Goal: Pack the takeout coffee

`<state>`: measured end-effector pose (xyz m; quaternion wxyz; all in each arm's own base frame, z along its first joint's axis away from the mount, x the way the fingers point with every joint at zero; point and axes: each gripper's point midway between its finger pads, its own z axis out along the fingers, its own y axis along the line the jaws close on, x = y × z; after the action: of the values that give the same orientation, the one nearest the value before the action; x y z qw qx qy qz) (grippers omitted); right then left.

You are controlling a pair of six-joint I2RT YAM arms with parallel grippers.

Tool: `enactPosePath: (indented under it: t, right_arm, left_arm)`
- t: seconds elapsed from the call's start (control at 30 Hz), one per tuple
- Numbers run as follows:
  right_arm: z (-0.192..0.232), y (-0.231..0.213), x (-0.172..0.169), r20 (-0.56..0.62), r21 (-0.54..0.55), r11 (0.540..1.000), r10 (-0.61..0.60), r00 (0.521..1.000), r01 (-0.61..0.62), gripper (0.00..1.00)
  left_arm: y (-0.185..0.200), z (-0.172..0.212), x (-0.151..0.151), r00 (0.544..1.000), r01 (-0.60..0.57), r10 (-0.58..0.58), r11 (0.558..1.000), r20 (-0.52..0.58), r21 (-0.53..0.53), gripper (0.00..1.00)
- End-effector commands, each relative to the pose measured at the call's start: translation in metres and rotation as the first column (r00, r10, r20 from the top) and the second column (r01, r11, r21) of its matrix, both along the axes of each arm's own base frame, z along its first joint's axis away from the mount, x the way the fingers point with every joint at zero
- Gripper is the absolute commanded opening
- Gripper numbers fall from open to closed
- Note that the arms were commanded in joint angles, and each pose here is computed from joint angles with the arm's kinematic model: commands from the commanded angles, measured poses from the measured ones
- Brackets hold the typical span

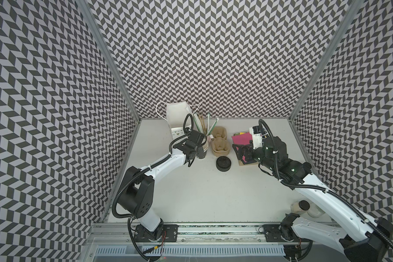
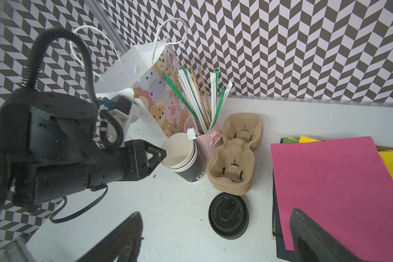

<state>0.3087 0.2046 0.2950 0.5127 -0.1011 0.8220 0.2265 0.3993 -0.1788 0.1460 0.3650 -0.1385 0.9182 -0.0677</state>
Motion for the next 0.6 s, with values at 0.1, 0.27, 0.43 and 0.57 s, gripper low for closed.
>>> enactPosePath:
  t: [0.1,0.27,0.43,0.57]
  right_arm:
    - [0.0132,0.0035,-0.0029,0.053,0.024,0.999,0.021,0.998,-0.022,0.99]
    - [0.0118,0.004,-0.0023,0.05,0.021,1.0,0.02,0.999,-0.021,0.99]
    - [0.0115,0.0052,-0.0025,0.048,0.022,0.999,0.024,0.999,-0.025,0.99]
    - [0.0104,0.0064,-0.0027,0.043,0.019,0.999,0.028,0.999,-0.029,0.99]
  left_arm:
    - [0.0006,0.0083,0.0044,1.0,-0.023,0.023,1.0,0.02,0.014,0.2]
    - [0.0012,0.0099,0.0051,0.999,-0.026,0.026,1.0,0.023,0.016,0.13]
    - [0.0008,0.0143,0.006,0.999,-0.026,0.025,1.0,0.029,0.013,0.05]
    - [-0.0006,0.018,0.0074,0.999,-0.023,0.022,1.0,0.033,0.009,0.03]
